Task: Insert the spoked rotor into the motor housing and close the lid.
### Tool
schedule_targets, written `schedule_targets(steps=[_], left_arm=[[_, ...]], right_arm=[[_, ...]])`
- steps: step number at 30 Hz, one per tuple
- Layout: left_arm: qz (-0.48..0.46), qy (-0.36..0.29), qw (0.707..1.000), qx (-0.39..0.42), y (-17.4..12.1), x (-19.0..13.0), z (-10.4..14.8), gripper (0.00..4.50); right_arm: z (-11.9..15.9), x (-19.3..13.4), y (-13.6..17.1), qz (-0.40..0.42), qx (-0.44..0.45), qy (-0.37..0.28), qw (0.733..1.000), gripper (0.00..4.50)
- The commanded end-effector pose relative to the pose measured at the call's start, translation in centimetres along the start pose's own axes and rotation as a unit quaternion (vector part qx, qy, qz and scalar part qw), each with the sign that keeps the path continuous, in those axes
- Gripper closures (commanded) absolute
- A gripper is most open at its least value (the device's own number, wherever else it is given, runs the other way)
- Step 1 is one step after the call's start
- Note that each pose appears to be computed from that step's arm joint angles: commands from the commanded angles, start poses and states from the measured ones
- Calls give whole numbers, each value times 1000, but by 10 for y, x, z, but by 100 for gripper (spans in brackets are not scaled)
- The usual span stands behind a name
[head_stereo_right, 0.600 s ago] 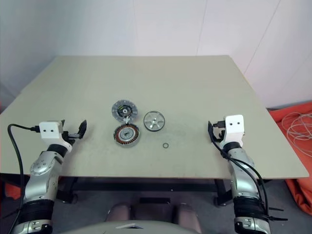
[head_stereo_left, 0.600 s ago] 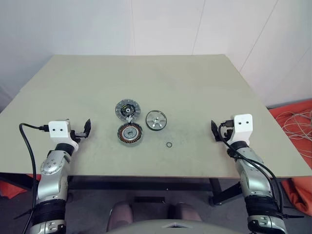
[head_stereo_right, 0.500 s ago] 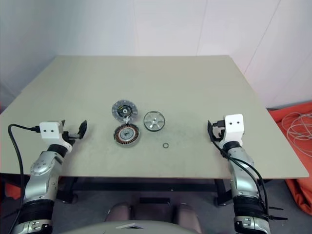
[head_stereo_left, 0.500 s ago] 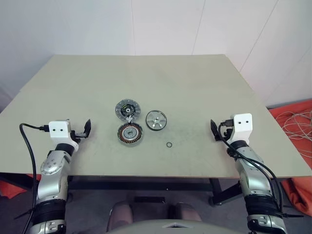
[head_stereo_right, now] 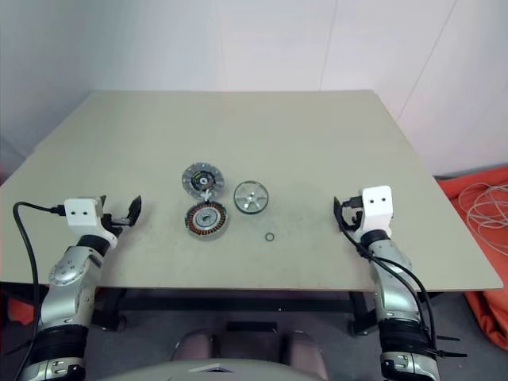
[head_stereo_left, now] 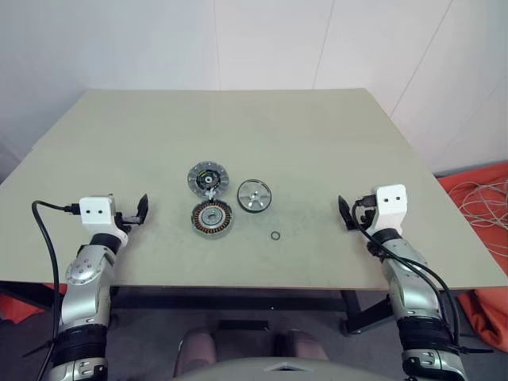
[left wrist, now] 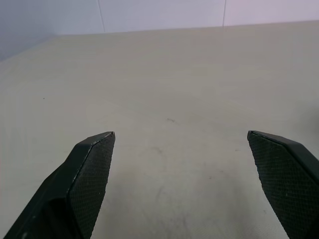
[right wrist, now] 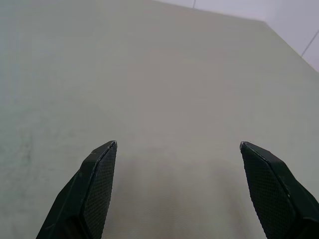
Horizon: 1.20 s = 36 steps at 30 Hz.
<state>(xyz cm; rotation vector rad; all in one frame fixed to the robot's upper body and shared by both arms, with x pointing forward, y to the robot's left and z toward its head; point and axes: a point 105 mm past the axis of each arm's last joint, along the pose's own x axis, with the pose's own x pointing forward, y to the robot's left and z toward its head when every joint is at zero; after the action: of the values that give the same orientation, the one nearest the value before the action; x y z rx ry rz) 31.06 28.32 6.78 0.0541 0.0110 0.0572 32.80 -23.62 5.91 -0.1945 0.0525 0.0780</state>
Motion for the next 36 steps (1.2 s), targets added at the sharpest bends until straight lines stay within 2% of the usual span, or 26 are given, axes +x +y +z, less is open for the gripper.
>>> schedule_targets(steps=[1,4,10,12,17,21,26,29,36], left_arm=[[-2,-31,999,15,2,4,18,0],[-3,-31,999,16,2,4,18,0],[-17,-35,999,24,2,5,21,0],[-29,-37,999,29,1,5,24,0],[-31,-37,998,39,6,5,26,0],[-56,-46,997,42,-1,3,29,0],[-93,-49,994,38,-12,-5,29,0],[-145,-44,988,29,-24,-12,28,0],[-270,6,962,30,-38,-34,18,0]], right_arm=[[20,3,3,19,-7,-31,999,4],[31,5,22,79,-12,-42,996,4],[70,11,66,221,-20,-63,973,4],[78,13,82,274,-38,-54,959,4],[88,10,123,414,-105,-22,904,4],[105,2,165,559,-208,-13,802,4],[117,-7,186,648,-308,-13,696,4],[118,-5,192,668,-365,-11,648,4],[113,5,204,681,-477,-9,556,4]])
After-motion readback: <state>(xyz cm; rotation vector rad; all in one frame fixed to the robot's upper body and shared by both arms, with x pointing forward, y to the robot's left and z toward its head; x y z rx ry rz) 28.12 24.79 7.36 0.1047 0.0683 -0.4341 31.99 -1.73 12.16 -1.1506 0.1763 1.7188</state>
